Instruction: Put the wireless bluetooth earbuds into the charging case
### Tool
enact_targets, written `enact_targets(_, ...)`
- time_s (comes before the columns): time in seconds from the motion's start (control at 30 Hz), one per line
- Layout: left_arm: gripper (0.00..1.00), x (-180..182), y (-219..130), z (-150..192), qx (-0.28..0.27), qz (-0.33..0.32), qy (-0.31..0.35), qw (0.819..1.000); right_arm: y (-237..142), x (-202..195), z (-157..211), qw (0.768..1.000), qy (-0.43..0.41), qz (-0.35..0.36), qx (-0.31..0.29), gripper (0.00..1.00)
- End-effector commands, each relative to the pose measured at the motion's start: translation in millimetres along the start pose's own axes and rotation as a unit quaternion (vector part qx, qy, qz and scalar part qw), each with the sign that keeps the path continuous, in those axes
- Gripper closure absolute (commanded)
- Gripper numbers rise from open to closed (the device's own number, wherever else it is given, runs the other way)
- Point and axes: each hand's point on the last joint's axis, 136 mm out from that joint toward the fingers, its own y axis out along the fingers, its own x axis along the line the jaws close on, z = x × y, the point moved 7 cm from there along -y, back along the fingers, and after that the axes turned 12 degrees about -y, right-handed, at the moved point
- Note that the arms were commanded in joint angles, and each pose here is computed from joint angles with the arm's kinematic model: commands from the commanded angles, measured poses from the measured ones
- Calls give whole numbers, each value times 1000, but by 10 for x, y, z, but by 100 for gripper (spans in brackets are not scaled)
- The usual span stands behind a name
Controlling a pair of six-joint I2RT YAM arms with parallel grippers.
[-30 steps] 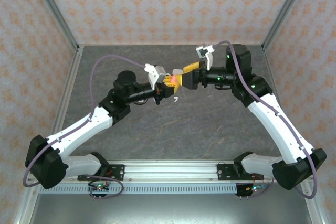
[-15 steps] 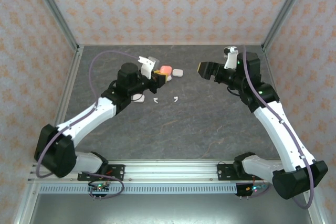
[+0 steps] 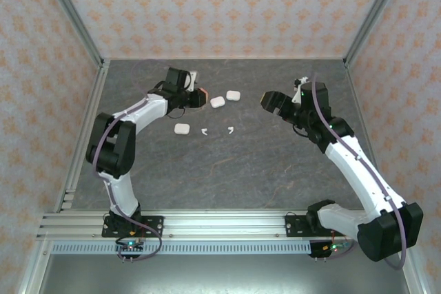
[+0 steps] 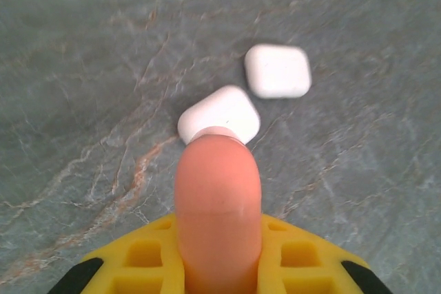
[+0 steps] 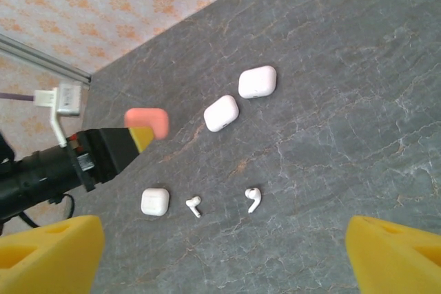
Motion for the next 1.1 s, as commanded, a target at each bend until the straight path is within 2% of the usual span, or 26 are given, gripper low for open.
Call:
enact_targets(0.0, 95, 131, 137, 24, 33, -24, -51, 998, 26, -14, -25, 1000, 11, 1, -10, 9)
enact_targets(0.17, 89, 232, 303, 82, 47, -25, -77, 996, 62, -17, 1, 1000, 2, -2, 0, 9)
enact_targets(0.37, 63, 382, 356, 139, 52, -55, -99, 992, 68, 21, -29, 1000, -6, -13, 3, 8)
enact_targets(0.53, 55, 488, 242, 86, 34, -89, -104, 990, 116, 49, -25, 999, -18, -22, 22, 7)
enact_targets(0.7, 50, 443, -71, -74, -1, -91, -88, 992, 289, 153, 86, 994, -79, -15, 79, 7)
enact_targets(0.8, 47, 369, -405, -218, -38, -76, -83, 993, 460, 287, 170, 985, -125, -17, 115, 7)
enact_targets(1.07, 42, 726, -1162, -348, -108, -63, -164, 978, 1133, 887, 455, 940, -284, -21, 188, 7)
